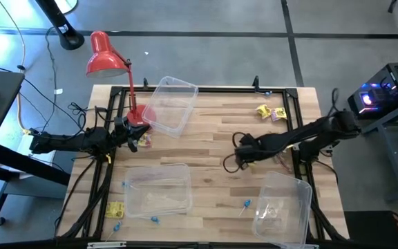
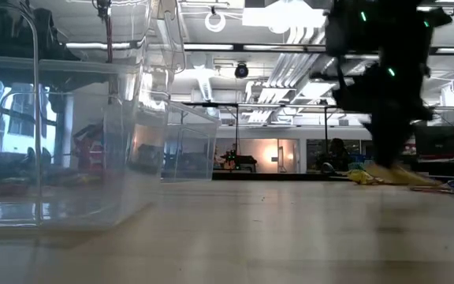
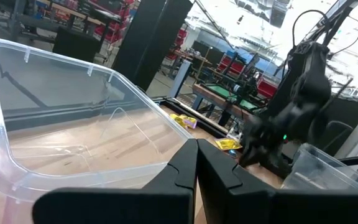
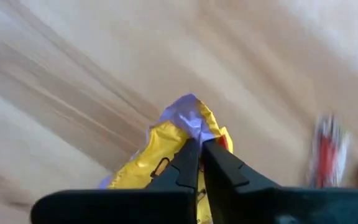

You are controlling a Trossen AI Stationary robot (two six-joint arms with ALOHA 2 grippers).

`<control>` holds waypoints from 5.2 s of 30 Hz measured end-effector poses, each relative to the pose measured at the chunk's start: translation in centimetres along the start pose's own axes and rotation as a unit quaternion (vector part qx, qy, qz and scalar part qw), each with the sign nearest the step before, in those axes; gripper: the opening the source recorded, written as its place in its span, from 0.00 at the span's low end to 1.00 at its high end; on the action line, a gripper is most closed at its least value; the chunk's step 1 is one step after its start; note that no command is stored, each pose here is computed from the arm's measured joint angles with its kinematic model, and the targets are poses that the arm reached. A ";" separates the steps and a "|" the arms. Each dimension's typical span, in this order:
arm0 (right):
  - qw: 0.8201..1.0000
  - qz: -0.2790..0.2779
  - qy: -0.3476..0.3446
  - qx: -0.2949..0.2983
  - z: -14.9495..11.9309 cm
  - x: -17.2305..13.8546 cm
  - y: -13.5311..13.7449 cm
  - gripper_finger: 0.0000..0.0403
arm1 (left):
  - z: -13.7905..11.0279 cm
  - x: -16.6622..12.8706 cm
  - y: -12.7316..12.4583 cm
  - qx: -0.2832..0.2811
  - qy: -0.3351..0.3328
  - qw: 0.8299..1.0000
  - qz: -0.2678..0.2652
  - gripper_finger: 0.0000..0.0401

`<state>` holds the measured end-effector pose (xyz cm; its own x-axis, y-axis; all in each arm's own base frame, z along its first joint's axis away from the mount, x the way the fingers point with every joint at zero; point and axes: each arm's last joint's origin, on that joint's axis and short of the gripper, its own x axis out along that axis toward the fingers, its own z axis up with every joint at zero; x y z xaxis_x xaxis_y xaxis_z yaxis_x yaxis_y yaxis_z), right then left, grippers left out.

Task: Sort candy
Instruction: Put the yellow candy into the top right transparent bin

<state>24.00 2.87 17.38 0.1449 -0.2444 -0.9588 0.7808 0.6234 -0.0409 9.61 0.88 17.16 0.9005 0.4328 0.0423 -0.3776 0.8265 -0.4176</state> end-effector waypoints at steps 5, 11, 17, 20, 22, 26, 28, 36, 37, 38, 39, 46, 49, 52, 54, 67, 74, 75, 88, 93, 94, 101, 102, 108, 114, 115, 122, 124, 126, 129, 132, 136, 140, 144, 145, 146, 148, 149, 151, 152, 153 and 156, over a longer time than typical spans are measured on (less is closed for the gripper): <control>0.997 0.045 -0.063 -0.002 2.2 -4.9 0.4 0.00 | 0.0 0.0 0.0 0.000 0.000 1.000 0.000 0.00; 0.986 0.129 -0.089 -0.047 2.0 -12.1 0.8 0.00 | 0.0 0.0 0.0 0.000 0.000 1.000 0.000 0.00; 0.962 0.242 -0.046 -0.117 -1.0 -18.2 1.0 0.00 | 0.0 0.0 0.0 0.000 0.000 1.000 0.000 0.00; 0.952 0.278 0.000 -0.128 -3.0 -20.0 1.0 0.00 | 0.0 0.0 0.0 0.000 0.000 1.000 0.000 0.00; 0.952 0.276 0.040 -0.124 -4.4 -20.3 1.0 0.00 | 0.0 0.0 0.0 0.000 0.000 1.000 0.000 0.00; 0.957 0.251 0.093 -0.113 -7.1 -19.3 1.1 0.00 | 0.0 0.0 0.0 0.000 0.000 1.000 0.000 0.00; 0.962 0.227 0.109 -0.105 -8.0 -18.2 1.0 0.00 | 0.0 0.0 0.0 0.000 0.000 1.000 0.000 0.00; 0.978 0.095 0.166 -0.083 -9.8 -12.8 -0.5 0.00 | 0.0 0.0 0.0 0.000 0.000 1.000 0.000 0.00; 0.978 0.084 0.172 -0.079 -9.9 -12.0 -0.7 0.00 | 0.0 0.0 0.0 0.000 0.000 1.000 0.000 0.00; 0.979 0.076 0.175 -0.075 -9.9 -11.3 -0.8 0.00 | 0.0 0.0 0.0 0.000 0.000 1.000 0.000 0.00; 0.980 0.073 0.174 -0.070 -9.8 -10.6 -0.9 0.00 | 0.0 0.0 0.0 0.000 0.000 1.000 0.000 0.00; 0.990 0.072 0.097 -0.067 -7.7 -7.7 -1.0 0.00 | 0.0 0.0 0.0 0.000 0.000 1.000 0.000 0.00; 0.993 0.061 0.054 -0.079 -6.1 -7.2 -1.3 0.00 | 0.0 0.0 0.0 0.000 0.000 1.000 0.000 0.00; 0.992 0.052 0.025 -0.108 -4.6 -6.8 -1.6 0.00 | 0.0 0.0 0.0 0.000 0.000 1.000 0.000 0.00; 0.991 0.051 0.002 -0.120 -3.5 -6.5 -1.7 0.00 | 0.0 0.0 0.0 0.000 0.000 1.000 0.000 0.00; 0.979 0.032 -0.151 -0.136 4.8 -4.5 -3.2 0.00 | 0.0 0.0 0.0 0.000 0.000 1.000 0.000 0.00; 0.975 0.012 -0.175 -0.134 9.1 -1.0 -3.9 0.00 | 0.0 0.0 0.0 0.000 0.000 1.000 0.000 0.00; 0.975 0.010 -0.178 -0.130 9.7 -0.4 -4.0 0.00 | 0.0 0.0 0.0 0.000 0.000 1.000 0.000 0.00; 0.969 0.041 -0.204 -0.131 16.8 0.7 -3.2 0.00 | 0.0 0.0 0.0 0.000 0.000 1.000 0.000 0.00; 0.968 0.057 -0.184 -0.163 17.2 -0.5 -2.4 0.00 | 0.0 0.0 0.0 0.000 0.000 1.000 0.000 0.00; 0.967 0.060 -0.176 -0.173 17.1 -0.7 -2.3 0.00 | 0.0 0.0 0.0 0.000 0.000 1.000 0.000 0.00; 0.965 0.066 -0.068 -0.246 14.9 -1.5 -1.6 0.00 | 0.0 0.0 0.0 0.000 0.000 1.000 0.000 0.00; 0.964 0.063 -0.057 -0.253 14.6 -1.6 -1.5 0.00 | 0.0 0.0 0.0 0.000 0.000 1.000 0.000 0.00; 0.961 0.058 -0.029 -0.269 13.4 -1.8 -0.9 0.00 | 0.0 0.0 0.0 0.000 0.000 1.000 0.000 0.00; 0.964 0.068 -0.018 -0.255 12.8 -2.6 -0.9 0.03 | 0.0 0.0 0.0 0.000 0.000 1.000 0.000 0.00; 0.966 0.076 -0.017 -0.248 12.7 -2.8 -0.9 0.05 | 0.0 0.0 0.0 0.000 0.000 1.000 0.000 0.00; 0.972 0.090 -0.013 -0.216 12.2 -4.3 -1.7 0.31 | 0.0 0.0 0.0 0.000 0.000 1.000 0.000 0.00; 0.970 0.097 -0.009 -0.222 12.1 -5.1 -2.0 0.38 | 0.0 0.0 0.0 0.000 0.000 1.000 0.000 0.00; 0.968 0.108 -0.005 -0.226 11.9 -6.7 -2.4 0.43 | 0.0 0.0 0.0 0.000 0.000 1.000 0.000 0.00; 0.969 0.118 -0.013 -0.219 11.6 -10.3 -3.4 0.46 | 0.0 0.0 0.0 0.000 0.000 1.000 0.000 0.00; 0.972 0.130 -0.036 -0.192 10.5 -14.0 -4.3 0.47 | 0.0 0.0 0.0 0.000 0.000 1.000 0.000 0.00; 0.986 0.119 -0.013 -0.117 7.6 -16.7 -5.9 0.47 | 0.0 0.0 0.0 0.000 0.000 1.000 0.000 0.00; 0.996 0.050 0.065 -0.045 4.1 -16.1 -7.5 0.47 | 0.0 0.0 0.0 0.000 0.000 1.000 0.000 0.00; 0.995 -0.019 0.096 0.032 1.9 -13.4 -8.7 0.47 | 0.0 0.0 0.0 0.000 0.000 1.000 0.000 0.00; 0.993 -0.036 0.100 0.053 1.6 -12.3 -9.0 0.47 | 0.0 0.0 0.0 0.000 0.000 1.000 0.000 0.00; 0.990 -0.053 0.105 0.073 1.4 -11.3 -9.3 0.47 | 0.0 0.0 0.0 0.000 0.000 1.000 0.000 0.00; 0.984 -0.082 0.121 0.098 0.9 -8.9 -9.7 0.47 | 0.0 0.0 0.0 0.000 0.000 1.000 0.000 0.00; 0.982 -0.093 0.128 0.104 0.8 -7.8 -10.0 0.47 | 0.0 0.0 0.0 0.000 0.000 1.000 0.000 0.00; 0.980 -0.102 0.135 0.107 0.6 -5.5 -10.4 0.47 | 0.0 0.0 0.0 0.000 0.000 1.000 0.000 0.00; 0.979 -0.103 0.139 0.107 0.5 -4.4 -10.6 0.47 | 0.0 0.0 0.0 0.000 0.000 1.000 0.000 0.00; 0.978 -0.104 0.142 0.108 0.5 -3.4 -10.8 0.47 | 0.0 0.0 0.0 0.000 0.000 1.000 0.000 0.00; 0.975 -0.115 0.160 0.105 0.2 -0.9 -11.6 0.47 | 0.0 0.0 0.0 0.000 0.000 1.000 0.000 0.00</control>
<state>14.95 -4.35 18.78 -0.2196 -0.0952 -0.9709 0.8822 0.4056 -0.2393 9.61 0.88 17.16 0.9003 0.4332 0.0425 -0.3778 0.8263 -0.4177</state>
